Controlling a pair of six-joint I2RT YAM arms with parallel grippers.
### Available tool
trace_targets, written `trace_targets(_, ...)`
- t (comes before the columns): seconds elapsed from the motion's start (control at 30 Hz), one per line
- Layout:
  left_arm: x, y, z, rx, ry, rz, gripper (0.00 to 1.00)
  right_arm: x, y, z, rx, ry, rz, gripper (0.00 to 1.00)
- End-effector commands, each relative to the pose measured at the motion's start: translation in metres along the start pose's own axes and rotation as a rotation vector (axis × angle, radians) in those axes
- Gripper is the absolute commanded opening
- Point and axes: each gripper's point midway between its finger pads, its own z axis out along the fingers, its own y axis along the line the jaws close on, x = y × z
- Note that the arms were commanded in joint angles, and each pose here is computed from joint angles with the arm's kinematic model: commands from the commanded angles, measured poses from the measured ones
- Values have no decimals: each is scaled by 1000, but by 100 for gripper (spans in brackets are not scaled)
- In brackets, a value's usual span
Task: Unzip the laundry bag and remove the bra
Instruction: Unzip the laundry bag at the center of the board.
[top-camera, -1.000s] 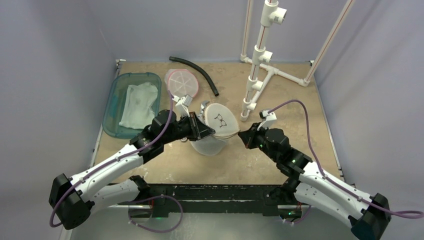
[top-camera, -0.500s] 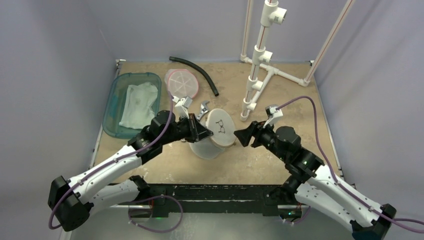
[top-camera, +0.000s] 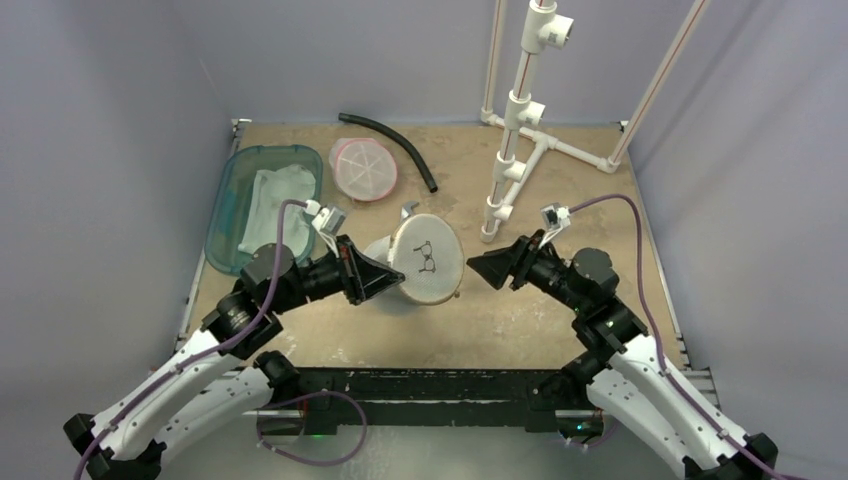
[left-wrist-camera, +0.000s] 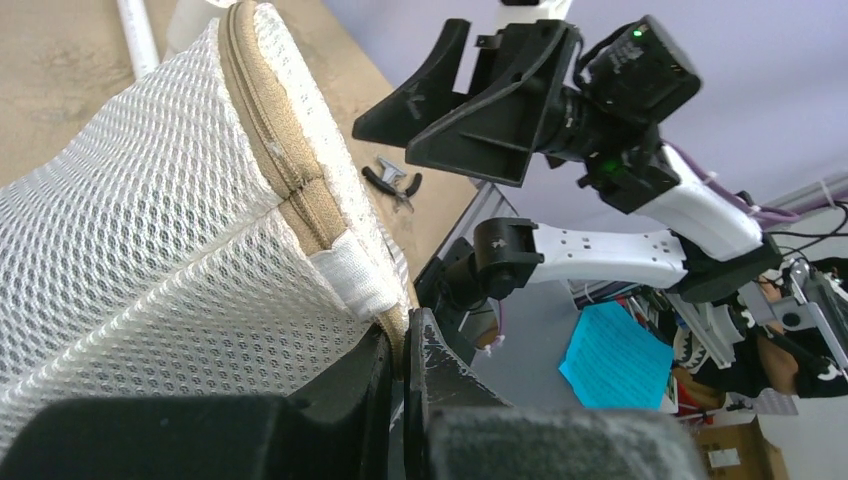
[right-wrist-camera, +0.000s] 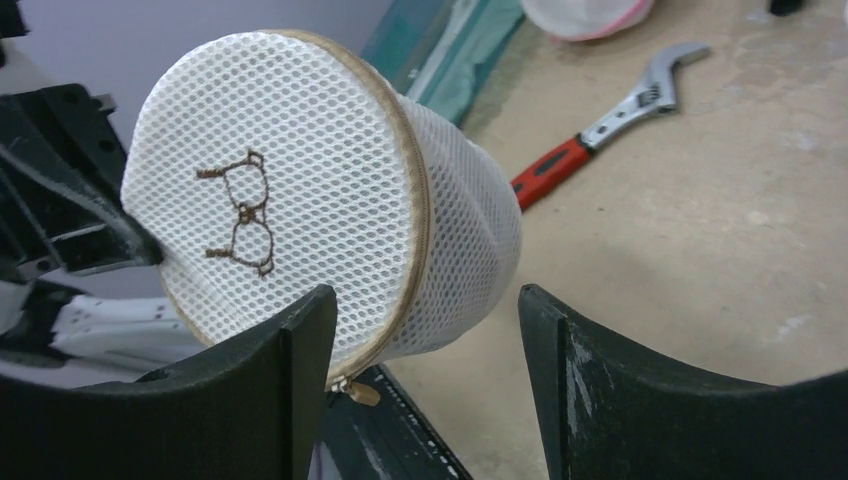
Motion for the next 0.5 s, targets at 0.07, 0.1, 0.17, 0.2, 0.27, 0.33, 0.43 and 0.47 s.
trace_targets(0.07,-12,-19,-10,68,-28,79,0,4,60,-10,-360,38,12,67)
trace_targets(0.1,-11,-20,-10,73,-24,78,0,5,61,-10,-373,45,9,67)
trace_targets(0.17,-11,-21,-10,85,-26,77,0,8,60,-7,-377,63,15,66)
trace_targets(0.2,-12,-23,-11,93,-32,77,0,10,60,-7,-383,70,14,65)
trace_targets(0.27,-12,-26,-12,108,-38,81,0,13,58,-4,-379,87,21,64)
trace_targets(0.33,-13,-27,-12,116,-41,83,0,17,52,0,-361,99,26,63)
trace_targets(0.43,-13,-30,-12,134,-40,86,0,20,43,4,-324,99,35,61)
trace_targets(0.47,-13,-31,-12,139,-40,85,0,20,40,5,-312,95,38,60)
